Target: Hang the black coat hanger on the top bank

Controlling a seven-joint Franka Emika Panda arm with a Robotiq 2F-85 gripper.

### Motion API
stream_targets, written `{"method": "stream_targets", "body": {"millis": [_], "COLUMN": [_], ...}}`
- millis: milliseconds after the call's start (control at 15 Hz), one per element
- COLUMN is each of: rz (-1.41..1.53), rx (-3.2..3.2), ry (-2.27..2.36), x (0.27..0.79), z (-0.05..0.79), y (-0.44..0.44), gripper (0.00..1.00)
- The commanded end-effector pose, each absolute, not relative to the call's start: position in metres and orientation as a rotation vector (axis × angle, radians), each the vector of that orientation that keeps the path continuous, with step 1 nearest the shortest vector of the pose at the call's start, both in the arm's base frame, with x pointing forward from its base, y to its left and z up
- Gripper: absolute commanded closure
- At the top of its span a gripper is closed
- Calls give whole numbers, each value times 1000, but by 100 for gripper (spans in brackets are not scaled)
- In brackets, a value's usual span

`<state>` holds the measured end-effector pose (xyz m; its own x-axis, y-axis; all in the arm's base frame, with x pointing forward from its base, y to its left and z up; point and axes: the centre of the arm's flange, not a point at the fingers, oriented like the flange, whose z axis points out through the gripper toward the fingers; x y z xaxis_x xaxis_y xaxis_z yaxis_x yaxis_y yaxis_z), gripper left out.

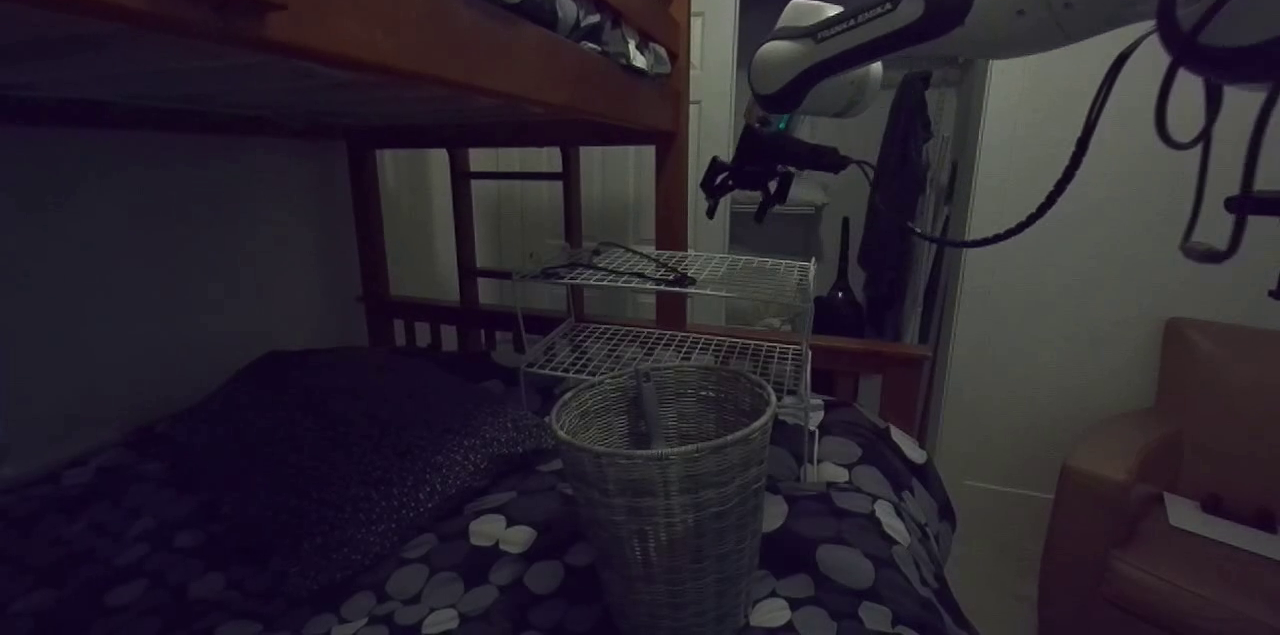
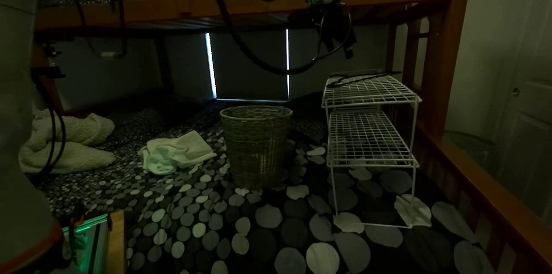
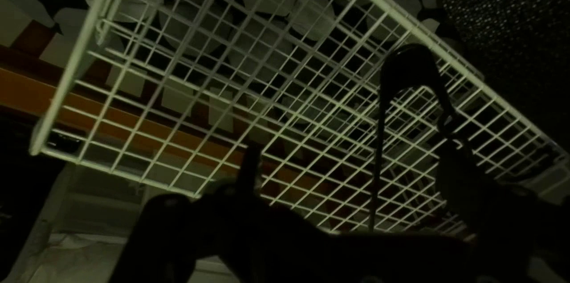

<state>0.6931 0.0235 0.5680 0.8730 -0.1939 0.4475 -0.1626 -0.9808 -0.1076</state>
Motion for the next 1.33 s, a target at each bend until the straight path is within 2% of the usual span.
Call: {"method": "stream_targets", "body": {"millis": [0,200,267,733,867,1133,1267], "rz": [-581,-467,-522,-686,-699,-717,-769], "rx": [-3049,-3051,-3045,-3042,-3027,-3026,-3042], "ry": [206,120,162,221,242,238,201], "x": [775,788,733,766,775,786,788], "z": [573,560,539,516,502,474,470], "y": [54,46,54,54,53,64,72], "gripper": [0,0,0,1,7,28,28]}}
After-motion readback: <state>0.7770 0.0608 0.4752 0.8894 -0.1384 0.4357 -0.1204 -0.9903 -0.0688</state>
